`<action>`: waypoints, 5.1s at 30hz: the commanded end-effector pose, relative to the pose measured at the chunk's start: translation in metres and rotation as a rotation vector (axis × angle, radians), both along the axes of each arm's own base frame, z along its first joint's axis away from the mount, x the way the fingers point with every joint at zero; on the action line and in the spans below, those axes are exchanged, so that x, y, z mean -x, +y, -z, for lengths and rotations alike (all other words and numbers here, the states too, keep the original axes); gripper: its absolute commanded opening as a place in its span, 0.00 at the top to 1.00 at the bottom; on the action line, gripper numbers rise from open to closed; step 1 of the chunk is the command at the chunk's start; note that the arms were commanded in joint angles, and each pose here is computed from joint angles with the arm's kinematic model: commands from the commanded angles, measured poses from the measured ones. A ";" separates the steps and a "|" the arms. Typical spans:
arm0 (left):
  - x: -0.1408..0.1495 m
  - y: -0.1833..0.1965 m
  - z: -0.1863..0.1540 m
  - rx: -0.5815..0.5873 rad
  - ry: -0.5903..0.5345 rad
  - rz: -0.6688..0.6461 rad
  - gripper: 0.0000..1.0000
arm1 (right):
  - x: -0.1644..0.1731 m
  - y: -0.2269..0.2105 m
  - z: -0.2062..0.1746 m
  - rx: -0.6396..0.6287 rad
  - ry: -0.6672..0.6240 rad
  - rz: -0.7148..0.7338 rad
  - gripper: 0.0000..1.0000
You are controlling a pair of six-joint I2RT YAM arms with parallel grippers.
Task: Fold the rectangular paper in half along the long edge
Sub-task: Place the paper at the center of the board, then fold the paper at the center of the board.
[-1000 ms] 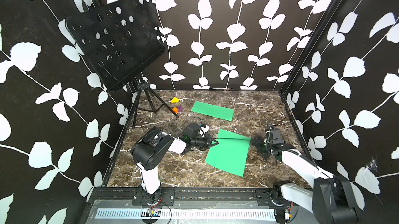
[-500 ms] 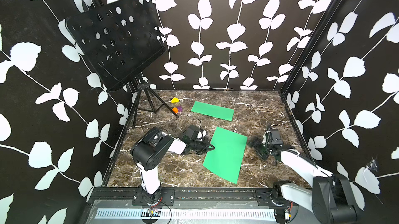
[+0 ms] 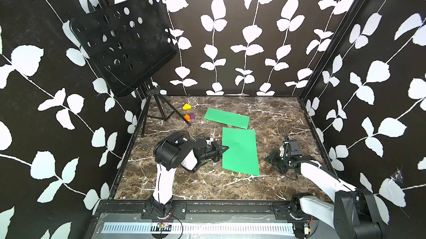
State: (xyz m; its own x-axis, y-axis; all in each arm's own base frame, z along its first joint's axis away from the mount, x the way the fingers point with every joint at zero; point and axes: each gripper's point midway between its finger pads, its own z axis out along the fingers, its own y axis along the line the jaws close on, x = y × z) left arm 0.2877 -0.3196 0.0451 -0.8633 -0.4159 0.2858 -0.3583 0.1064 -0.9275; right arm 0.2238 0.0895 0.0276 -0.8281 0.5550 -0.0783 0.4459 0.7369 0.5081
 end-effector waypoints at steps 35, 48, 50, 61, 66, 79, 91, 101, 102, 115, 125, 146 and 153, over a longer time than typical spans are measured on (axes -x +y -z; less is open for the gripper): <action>0.009 0.019 0.001 0.065 0.149 -0.095 1.00 | -0.080 0.069 0.002 -0.337 -0.173 -0.138 0.83; 0.050 0.033 0.037 -0.126 0.192 0.029 1.00 | -0.086 0.076 0.010 -0.385 -0.144 -0.136 0.63; 0.057 0.037 0.044 -0.201 0.192 0.065 1.00 | -0.079 0.074 0.018 -0.374 -0.100 -0.125 0.58; 0.056 0.040 0.044 -0.339 0.156 0.122 1.00 | -0.055 0.088 0.024 -0.419 -0.042 -0.191 0.68; 0.057 0.042 0.049 -0.323 0.170 0.101 1.00 | -0.034 0.080 0.035 -0.356 -0.014 -0.217 0.74; 0.058 0.048 0.058 -0.316 0.189 0.060 1.00 | -0.001 0.097 0.022 -0.377 -0.061 -0.414 0.71; 0.066 0.040 0.062 -0.421 0.090 0.197 1.00 | -0.026 0.113 0.001 -0.390 -0.139 -0.419 0.71; 0.069 0.047 0.069 -0.493 0.051 0.228 1.00 | -0.040 0.128 -0.016 -0.428 -0.190 -0.403 0.65; 0.068 0.048 0.069 -0.499 0.048 0.227 1.00 | -0.040 0.129 -0.017 -0.432 -0.192 -0.397 0.64; 0.068 0.049 0.073 -0.502 0.075 0.208 1.00 | -0.030 0.134 -0.034 -0.465 -0.234 -0.397 0.46; 0.065 0.045 0.071 -0.490 0.060 0.218 1.00 | -0.031 0.157 -0.027 -0.453 -0.220 -0.438 0.46; 0.066 0.043 0.073 -0.450 0.071 0.205 1.00 | -0.046 0.177 -0.006 -0.481 -0.237 -0.445 0.58; 0.066 0.042 0.074 -0.440 0.072 0.200 1.00 | -0.049 0.181 -0.004 -0.505 -0.259 -0.460 0.58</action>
State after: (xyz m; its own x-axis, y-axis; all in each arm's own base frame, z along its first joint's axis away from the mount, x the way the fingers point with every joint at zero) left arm 0.2458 -0.2995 0.0155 -0.9510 -0.2956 0.0907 -0.2245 0.4585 -0.8599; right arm 0.2688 0.2669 0.0336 -0.9778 0.1673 -0.1260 -0.0316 0.4773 0.8782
